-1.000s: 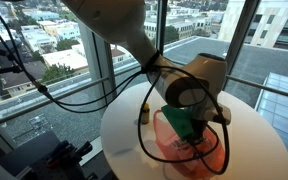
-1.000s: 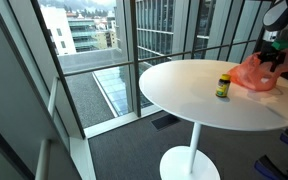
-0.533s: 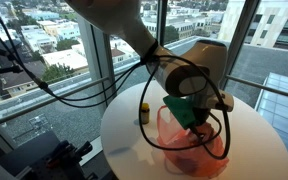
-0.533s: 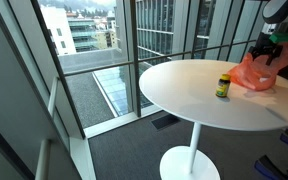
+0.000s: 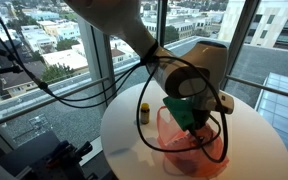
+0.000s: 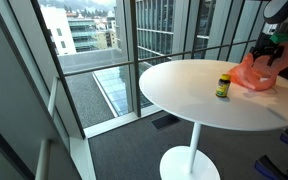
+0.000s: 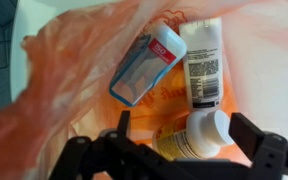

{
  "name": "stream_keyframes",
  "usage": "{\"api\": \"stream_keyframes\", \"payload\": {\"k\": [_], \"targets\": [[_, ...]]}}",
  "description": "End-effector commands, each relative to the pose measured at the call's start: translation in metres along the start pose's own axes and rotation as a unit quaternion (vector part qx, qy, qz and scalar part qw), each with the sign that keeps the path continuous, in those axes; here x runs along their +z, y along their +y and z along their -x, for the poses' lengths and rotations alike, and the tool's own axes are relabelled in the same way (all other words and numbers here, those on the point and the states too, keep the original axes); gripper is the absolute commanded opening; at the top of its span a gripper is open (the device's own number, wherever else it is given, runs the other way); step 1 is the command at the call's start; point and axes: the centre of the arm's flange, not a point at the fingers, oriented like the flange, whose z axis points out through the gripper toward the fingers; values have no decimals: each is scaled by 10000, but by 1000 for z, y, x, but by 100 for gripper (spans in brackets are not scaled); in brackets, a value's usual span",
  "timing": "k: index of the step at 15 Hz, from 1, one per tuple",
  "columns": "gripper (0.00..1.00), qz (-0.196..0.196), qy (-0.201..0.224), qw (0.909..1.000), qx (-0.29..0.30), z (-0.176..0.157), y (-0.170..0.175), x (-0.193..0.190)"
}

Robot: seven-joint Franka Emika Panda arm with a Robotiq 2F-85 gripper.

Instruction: Remove the blue box from the plastic and put it on the table

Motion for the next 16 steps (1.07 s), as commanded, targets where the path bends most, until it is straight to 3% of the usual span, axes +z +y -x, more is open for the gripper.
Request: {"api": "stream_keyframes", "payload": {"k": [1,16], "targets": [[100,-9,-127,9997,212,10,10,4],[100,107,-478,9983,309,30,19,40]]}}
